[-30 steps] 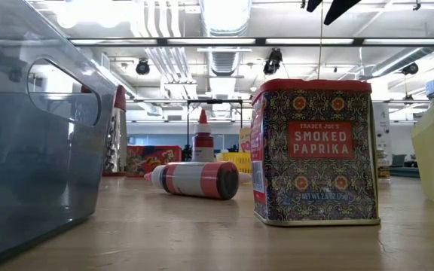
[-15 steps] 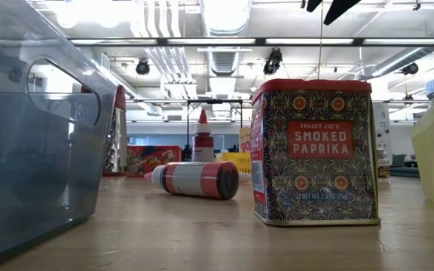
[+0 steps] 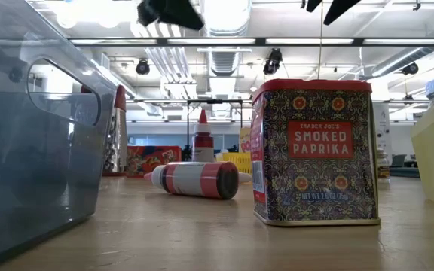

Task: Pick & Place Kitchen Items
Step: Put the brown seasoning bottle into the bottom yellow bin

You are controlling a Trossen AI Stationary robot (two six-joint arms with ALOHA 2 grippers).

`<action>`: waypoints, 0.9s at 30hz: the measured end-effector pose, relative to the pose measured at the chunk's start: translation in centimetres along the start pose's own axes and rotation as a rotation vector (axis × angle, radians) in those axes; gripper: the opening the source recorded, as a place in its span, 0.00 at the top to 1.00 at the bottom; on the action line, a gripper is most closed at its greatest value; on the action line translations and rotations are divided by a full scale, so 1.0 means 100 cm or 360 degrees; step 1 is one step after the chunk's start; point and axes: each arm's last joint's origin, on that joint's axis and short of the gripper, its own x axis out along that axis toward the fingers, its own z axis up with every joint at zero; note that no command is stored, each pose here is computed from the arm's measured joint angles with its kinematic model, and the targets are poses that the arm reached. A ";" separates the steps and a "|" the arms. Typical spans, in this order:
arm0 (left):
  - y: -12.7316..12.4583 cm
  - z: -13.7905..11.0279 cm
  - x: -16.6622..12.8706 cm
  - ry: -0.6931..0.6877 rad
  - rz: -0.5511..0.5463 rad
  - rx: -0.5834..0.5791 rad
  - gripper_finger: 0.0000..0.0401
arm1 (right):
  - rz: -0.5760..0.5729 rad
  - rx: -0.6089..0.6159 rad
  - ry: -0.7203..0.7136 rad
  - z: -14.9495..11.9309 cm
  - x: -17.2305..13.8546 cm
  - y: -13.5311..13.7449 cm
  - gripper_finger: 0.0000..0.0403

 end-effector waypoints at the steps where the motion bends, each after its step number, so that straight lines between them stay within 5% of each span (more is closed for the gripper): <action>1: 0.008 -0.002 0.002 0.0005 0.0040 -0.0043 0.80 | 0.0001 0.0000 0.0000 0.000 0.000 0.000 0.10; 8: 0.046 -0.025 0.021 0.0147 0.0093 -0.0260 0.76 | 0.0003 0.0002 -0.0003 0.000 0.000 0.000 0.10; 20: 0.079 -0.027 0.036 0.0460 -0.0002 -0.0196 0.55 | 0.0014 0.0013 -0.0014 0.001 0.000 0.001 0.10; 27: 0.096 -0.019 0.043 0.0670 0.0000 -0.0052 0.50 | 0.0017 0.0015 -0.0016 0.001 0.000 0.001 0.10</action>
